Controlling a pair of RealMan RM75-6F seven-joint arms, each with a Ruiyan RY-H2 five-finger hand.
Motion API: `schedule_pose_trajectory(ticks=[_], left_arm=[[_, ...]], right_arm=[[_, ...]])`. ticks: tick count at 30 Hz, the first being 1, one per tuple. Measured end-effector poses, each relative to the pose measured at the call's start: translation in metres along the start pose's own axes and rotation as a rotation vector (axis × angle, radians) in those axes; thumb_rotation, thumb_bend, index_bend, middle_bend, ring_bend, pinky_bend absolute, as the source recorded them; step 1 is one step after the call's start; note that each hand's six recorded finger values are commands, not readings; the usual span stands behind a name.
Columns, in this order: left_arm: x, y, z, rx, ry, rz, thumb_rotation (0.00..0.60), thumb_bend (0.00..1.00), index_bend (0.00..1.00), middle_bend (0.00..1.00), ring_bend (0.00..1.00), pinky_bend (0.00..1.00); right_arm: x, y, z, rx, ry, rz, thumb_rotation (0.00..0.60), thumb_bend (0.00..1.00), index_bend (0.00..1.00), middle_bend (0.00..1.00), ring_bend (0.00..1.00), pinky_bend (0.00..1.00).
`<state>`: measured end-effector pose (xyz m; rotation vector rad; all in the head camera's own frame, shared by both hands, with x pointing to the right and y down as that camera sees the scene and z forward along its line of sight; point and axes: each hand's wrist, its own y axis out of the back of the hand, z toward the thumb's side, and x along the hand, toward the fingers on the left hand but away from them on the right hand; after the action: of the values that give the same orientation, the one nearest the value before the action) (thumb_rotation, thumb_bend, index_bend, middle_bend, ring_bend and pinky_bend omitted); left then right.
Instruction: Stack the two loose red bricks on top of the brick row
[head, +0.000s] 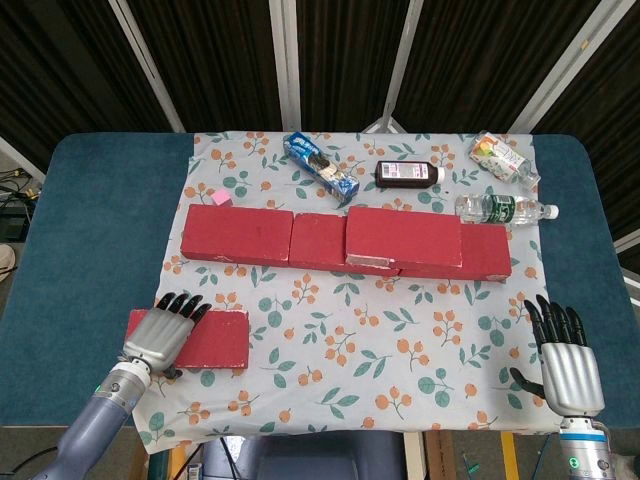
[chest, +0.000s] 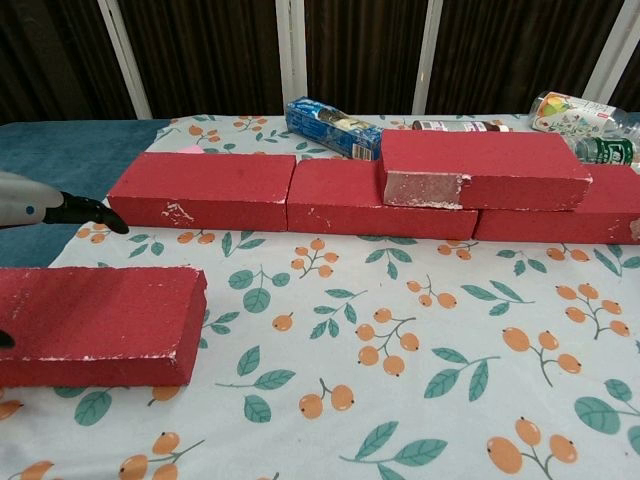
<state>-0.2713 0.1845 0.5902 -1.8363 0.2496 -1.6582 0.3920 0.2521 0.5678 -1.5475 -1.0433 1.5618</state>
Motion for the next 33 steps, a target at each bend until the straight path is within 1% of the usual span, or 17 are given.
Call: schedule_pose_trajectory(ticks=[3,11,18,21,26,33], left_arm=[[0.004,-0.003,-0.001,-0.018,0.014,0.014,0.600,0.00,0.00,0.00,0.00,0.00],[0.007,-0.009,-0.001,-0.014,0.031,0.045,0.600,0.00,0.00,0.00,0.00,0.00],[0.007,-0.019,-0.004,-0.016,0.042,0.052,0.600,0.00,0.00,0.00,0.00,0.00],[0.009,-0.025,-0.006,-0.011,0.049,0.047,0.600,0.00,0.00,0.00,0.00,0.00],[0.011,-0.031,-0.006,-0.027,0.040,0.032,0.600,0.00,0.00,0.00,0.00,0.00],[0.018,-0.036,-0.010,-0.027,0.050,0.028,0.600,0.00,0.00,0.00,0.00,0.00]], right_arm=[[0.000,-0.002,0.001,-0.004,0.003,0.012,0.600,0.20,0.00,0.00,0.00,0.00],[-0.002,-0.004,0.001,-0.011,0.006,0.021,0.600,0.20,0.00,0.00,0.00,0.00],[-0.002,-0.006,0.002,-0.016,0.007,0.028,0.600,0.20,0.00,0.00,0.00,0.00],[-0.003,-0.006,0.003,-0.015,0.009,0.029,0.600,0.20,0.00,0.00,0.00,0.00],[-0.003,-0.007,0.003,-0.012,0.001,0.032,0.600,0.20,0.00,0.00,0.00,0.00],[-0.003,-0.011,0.006,-0.003,0.004,0.040,0.600,0.20,0.00,0.00,0.00,0.00]])
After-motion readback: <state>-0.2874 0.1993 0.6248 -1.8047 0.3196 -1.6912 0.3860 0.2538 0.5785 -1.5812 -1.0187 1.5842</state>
